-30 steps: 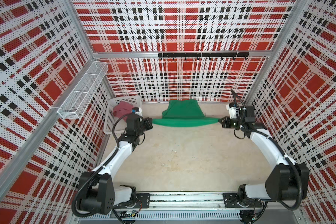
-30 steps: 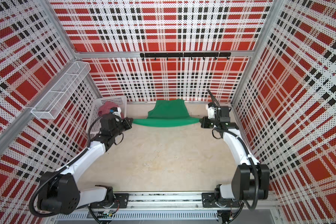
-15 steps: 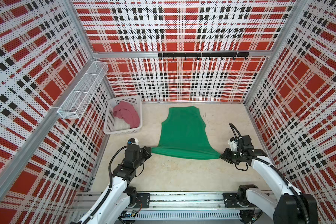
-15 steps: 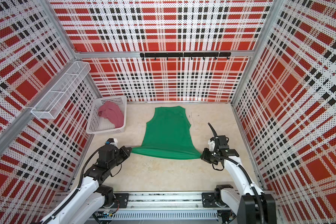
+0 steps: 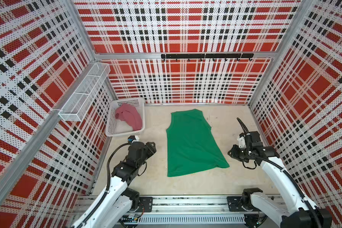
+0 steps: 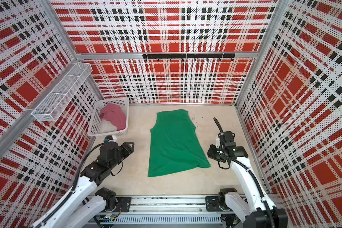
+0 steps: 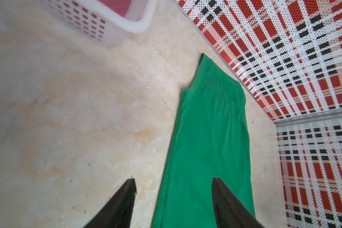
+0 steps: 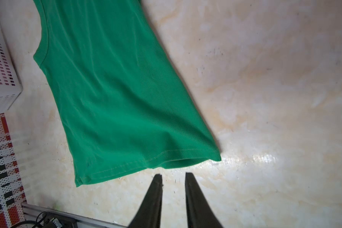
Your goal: Fold and stack the tank tops
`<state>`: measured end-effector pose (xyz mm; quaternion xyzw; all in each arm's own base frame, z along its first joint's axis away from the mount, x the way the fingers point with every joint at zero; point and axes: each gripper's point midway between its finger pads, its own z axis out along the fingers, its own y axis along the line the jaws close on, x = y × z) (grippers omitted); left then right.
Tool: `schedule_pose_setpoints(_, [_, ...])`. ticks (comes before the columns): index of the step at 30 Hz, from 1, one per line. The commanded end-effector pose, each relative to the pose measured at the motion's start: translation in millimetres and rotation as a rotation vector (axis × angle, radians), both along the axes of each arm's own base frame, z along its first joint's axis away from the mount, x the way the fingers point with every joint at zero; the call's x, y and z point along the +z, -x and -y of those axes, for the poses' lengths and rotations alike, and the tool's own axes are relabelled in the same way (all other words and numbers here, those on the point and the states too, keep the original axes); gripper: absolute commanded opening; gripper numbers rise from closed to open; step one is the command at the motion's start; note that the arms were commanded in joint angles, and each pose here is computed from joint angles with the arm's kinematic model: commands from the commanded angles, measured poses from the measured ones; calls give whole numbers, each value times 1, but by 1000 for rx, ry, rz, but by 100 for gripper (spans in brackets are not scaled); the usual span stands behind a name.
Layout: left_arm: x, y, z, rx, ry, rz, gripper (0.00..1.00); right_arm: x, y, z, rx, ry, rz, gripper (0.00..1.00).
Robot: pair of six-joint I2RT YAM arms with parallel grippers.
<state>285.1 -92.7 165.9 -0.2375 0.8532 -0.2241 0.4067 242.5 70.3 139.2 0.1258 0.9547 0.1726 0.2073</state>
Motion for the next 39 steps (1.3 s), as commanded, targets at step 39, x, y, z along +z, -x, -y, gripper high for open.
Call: schedule_pose_setpoints(39, [-157,52,116,-184,94,-267,53,-104,-154,34,-1,237,53,26])
